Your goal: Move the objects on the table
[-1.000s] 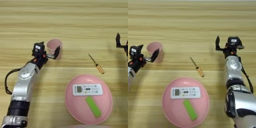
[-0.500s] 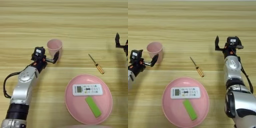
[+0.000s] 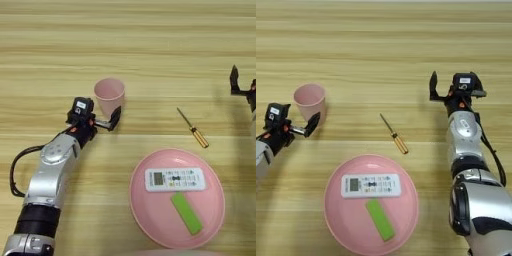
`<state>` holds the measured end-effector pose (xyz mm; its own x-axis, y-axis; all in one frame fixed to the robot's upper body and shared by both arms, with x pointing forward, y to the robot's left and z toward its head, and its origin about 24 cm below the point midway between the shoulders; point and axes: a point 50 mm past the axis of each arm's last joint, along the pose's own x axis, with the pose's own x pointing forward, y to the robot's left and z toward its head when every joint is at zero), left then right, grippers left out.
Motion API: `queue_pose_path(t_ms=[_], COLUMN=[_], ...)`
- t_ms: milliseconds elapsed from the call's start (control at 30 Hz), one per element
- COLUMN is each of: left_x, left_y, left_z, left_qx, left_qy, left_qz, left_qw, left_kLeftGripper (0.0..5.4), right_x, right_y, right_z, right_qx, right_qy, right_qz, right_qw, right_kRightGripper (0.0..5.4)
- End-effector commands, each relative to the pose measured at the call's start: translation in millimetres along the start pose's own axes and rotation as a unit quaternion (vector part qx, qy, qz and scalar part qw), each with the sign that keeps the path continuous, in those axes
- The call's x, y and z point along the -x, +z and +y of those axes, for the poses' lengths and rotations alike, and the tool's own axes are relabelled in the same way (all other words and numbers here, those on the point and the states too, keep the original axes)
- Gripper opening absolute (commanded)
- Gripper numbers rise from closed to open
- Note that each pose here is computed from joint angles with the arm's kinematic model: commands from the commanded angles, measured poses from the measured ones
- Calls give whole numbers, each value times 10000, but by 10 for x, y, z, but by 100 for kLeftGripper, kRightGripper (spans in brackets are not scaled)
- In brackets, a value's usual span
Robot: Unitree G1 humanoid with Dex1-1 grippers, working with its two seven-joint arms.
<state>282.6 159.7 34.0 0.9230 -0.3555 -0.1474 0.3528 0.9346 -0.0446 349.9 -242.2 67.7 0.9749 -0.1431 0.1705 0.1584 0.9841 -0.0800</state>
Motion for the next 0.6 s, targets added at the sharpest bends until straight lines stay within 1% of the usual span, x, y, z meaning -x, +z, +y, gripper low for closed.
queue_pose_path(t_ms=[33,167,367,600], left_x=[-67,-111,-214,-304], left_y=[27,19,48,77], left_z=[25,31,20,11], left_qx=[-84,-79,-149,-160], left_qy=[19,39,-13,-97], left_qz=[-63,-85,-151,-201], left_qw=[9999,9999,9998,9996], left_kLeftGripper=[540,540,540,540], right_x=[-57,-56,-56,-53], right_y=[85,86,85,87], right_z=[52,51,57,76], right_qx=[-39,-33,-22,-26], right_qy=[55,62,73,93], right_qz=[-177,-182,-183,-205], right_qw=[9998,9998,9998,9997], right_kRightGripper=[537,537,537,537])
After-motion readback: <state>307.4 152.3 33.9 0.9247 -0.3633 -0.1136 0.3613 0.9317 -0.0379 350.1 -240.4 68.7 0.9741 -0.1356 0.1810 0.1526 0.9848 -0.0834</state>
